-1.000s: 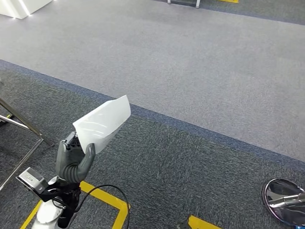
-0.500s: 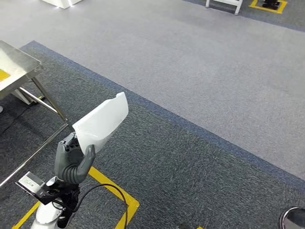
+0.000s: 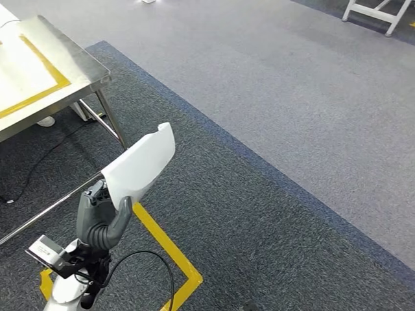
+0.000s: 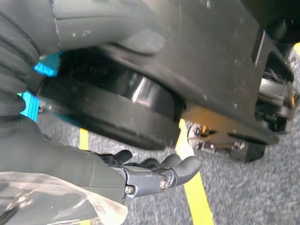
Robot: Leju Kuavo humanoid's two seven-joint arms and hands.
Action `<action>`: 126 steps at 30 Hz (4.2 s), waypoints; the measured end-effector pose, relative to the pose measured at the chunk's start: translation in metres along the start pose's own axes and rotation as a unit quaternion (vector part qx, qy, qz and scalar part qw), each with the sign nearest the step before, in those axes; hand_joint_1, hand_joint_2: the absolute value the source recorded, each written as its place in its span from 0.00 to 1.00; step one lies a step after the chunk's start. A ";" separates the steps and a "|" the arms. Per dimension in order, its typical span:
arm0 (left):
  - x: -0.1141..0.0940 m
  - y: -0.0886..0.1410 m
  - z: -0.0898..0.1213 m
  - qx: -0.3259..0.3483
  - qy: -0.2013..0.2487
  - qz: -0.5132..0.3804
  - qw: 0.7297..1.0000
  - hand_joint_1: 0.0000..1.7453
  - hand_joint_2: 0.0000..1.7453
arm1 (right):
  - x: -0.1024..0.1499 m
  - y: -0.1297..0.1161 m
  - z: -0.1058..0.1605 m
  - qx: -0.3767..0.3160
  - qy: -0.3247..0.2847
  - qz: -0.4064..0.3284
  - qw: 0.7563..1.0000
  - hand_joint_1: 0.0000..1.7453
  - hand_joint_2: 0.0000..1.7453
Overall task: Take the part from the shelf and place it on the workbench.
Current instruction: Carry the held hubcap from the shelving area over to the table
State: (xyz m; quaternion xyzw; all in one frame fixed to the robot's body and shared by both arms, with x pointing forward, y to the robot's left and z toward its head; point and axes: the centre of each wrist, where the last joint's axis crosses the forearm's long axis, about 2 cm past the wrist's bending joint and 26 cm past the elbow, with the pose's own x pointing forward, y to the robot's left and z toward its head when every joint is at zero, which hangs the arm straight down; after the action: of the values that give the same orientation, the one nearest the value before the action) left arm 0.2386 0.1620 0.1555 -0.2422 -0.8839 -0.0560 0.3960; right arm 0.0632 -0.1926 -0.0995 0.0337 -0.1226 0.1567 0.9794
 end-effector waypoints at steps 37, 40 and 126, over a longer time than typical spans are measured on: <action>0.001 -0.003 0.001 -0.002 -0.006 0.015 1.000 1.00 1.00 | -0.001 0.002 0.000 0.000 0.003 0.000 1.000 0.00 1.00; 0.001 -0.003 0.002 -0.002 -0.005 0.015 1.000 1.00 1.00 | -0.001 0.002 0.000 -0.001 0.002 0.000 1.000 0.00 1.00; 0.011 0.000 -0.004 0.004 -0.035 -0.012 0.999 1.00 1.00 | -0.003 -0.004 0.000 -0.003 -0.005 -0.004 1.000 0.00 1.00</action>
State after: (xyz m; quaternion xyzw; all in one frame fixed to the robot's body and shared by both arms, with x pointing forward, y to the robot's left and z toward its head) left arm 0.2353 0.1649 0.1660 -0.2322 -0.9004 -0.0485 0.3647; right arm 0.0615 -0.1973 -0.1006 0.0321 -0.1279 0.1518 0.9796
